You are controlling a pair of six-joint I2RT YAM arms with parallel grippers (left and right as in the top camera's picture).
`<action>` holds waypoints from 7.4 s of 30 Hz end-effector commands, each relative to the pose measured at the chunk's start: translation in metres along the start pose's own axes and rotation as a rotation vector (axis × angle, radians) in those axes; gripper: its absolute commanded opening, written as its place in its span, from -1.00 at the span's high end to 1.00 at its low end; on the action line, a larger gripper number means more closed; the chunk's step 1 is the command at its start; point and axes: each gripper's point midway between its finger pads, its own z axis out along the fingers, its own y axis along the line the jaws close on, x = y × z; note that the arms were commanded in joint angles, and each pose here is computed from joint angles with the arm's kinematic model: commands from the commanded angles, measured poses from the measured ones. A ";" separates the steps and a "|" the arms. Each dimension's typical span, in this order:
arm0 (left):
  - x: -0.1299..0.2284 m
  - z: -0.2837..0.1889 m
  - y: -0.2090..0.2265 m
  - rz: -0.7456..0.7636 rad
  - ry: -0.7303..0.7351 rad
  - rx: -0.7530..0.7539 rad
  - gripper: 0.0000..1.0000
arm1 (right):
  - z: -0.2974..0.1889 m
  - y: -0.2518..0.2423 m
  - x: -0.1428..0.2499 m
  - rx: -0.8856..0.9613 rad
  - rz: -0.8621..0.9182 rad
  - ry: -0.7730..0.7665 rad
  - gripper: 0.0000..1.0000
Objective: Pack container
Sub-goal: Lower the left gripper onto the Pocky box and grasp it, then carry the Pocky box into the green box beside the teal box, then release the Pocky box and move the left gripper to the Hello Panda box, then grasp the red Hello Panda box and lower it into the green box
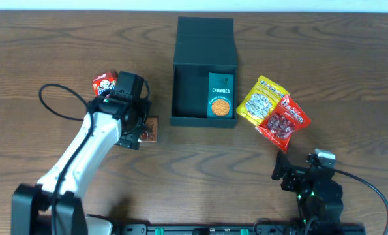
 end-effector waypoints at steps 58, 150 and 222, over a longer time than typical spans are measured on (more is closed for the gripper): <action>-0.017 0.074 0.003 -0.061 0.005 -0.148 -0.48 | 0.001 -0.002 0.002 0.007 -0.009 0.002 -0.99; -0.063 -0.045 -0.186 0.798 -0.307 -0.039 0.89 | 0.001 -0.002 0.002 0.007 -0.009 0.002 -0.99; -0.090 0.018 -0.235 0.888 -0.138 0.115 -0.09 | 0.001 -0.002 0.002 0.007 -0.009 0.002 -0.99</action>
